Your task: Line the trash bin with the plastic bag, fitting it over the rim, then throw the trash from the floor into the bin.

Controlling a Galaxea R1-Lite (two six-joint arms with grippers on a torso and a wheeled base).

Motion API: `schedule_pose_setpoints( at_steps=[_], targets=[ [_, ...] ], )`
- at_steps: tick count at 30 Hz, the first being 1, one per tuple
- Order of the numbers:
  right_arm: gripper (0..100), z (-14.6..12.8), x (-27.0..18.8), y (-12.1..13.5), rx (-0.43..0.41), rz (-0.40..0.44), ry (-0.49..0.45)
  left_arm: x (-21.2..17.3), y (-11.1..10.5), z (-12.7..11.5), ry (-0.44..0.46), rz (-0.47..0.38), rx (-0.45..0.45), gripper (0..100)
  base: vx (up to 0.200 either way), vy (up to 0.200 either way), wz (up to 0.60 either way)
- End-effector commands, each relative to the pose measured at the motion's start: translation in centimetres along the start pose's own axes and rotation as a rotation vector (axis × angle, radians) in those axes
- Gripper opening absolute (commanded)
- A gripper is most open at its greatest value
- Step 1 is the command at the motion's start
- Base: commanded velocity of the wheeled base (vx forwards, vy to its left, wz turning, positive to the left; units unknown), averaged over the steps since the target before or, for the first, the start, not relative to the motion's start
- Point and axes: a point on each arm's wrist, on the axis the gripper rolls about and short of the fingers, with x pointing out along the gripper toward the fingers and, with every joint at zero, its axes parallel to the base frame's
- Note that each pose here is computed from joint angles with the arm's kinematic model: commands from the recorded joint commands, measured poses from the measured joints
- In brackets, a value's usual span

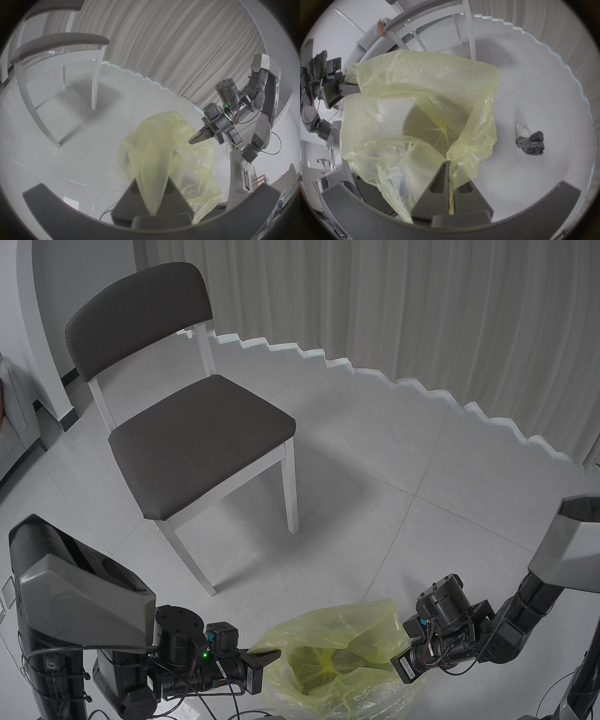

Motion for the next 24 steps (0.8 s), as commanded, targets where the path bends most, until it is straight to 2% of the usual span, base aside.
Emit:
schedule_pose_setpoints(
  at_steps=[1, 10, 15, 24],
  targets=[
    [0, -0.5, 2.7, -0.6, 0.011, -0.01, 0.055, 1.2, 0.9, -0.7, 0.015, 0.015, -0.014, 0, 0.0, 0.0, 0.0],
    [0, -0.7, 4.0, -1.2, 0.016, -0.022, 0.077, 4.2, 2.1, -2.2, 0.051, 0.023, -0.023, 0, 0.0, 0.0, 0.0],
    [0, -0.8, 4.9, -1.8, -0.002, -0.078, 0.092, 5.9, 3.0, -2.8, 0.05, 0.029, -0.028, 0, 0.0, 0.0, 0.0],
    [0, 0.8, 5.5, -3.0, -0.001, -0.1, 0.05, 6.7, 5.1, -2.0, -0.007, 0.069, -0.079, 0, 0.0, 0.0, 0.0]
  ],
)
